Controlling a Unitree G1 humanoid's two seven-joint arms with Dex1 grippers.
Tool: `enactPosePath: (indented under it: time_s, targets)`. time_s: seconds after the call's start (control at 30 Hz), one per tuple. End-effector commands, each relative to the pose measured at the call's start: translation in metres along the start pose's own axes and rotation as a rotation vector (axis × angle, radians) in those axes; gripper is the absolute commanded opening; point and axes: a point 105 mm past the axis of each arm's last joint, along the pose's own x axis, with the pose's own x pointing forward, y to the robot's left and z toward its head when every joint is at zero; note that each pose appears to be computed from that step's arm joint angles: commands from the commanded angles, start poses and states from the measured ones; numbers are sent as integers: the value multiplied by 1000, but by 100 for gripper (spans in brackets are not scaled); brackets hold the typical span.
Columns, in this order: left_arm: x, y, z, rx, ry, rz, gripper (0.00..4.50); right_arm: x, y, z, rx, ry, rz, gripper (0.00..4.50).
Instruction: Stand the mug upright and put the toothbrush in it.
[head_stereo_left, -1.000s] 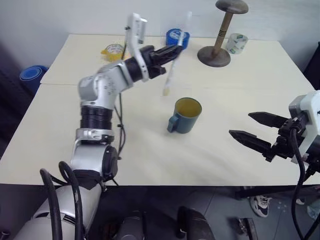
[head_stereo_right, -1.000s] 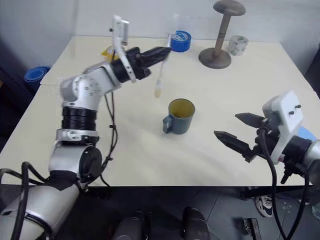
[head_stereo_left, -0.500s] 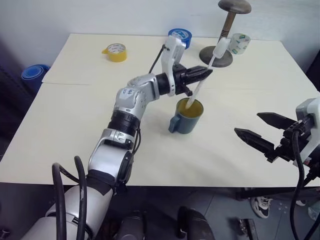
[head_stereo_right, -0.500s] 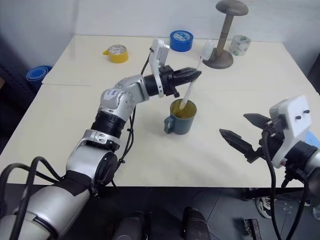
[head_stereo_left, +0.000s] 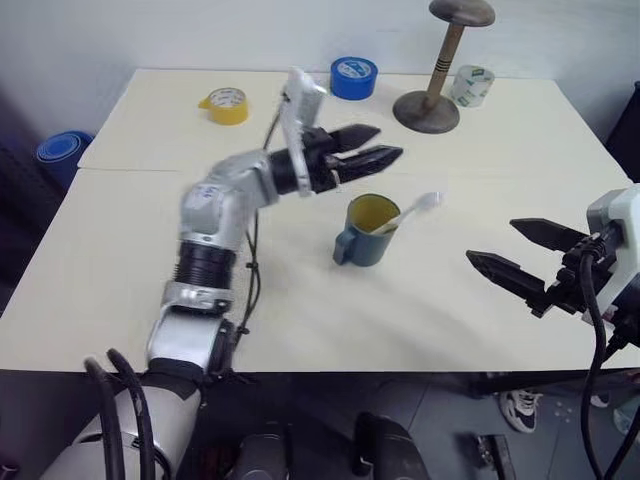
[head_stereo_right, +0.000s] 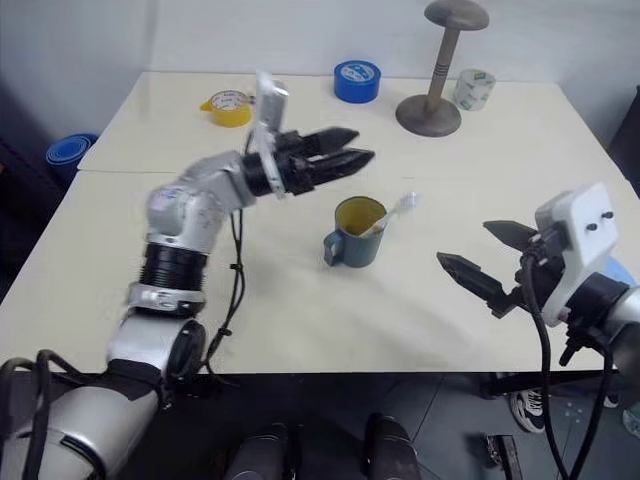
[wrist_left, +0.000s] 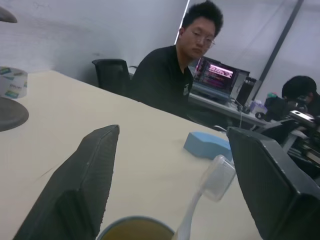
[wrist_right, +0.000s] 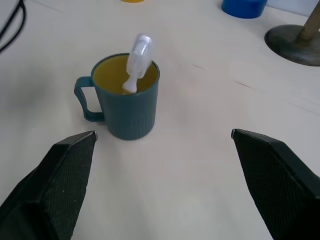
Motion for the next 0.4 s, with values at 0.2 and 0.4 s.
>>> enactPosePath:
  time_s: [0.2, 0.4]
  targets:
    - [-129, -17, 8, 252, 444, -74, 351, -11, -13, -4, 12, 83, 128, 450]
    - [-165, -14, 8, 304, 595, -34, 351, -15, -18, 3, 19, 86, 210, 450]
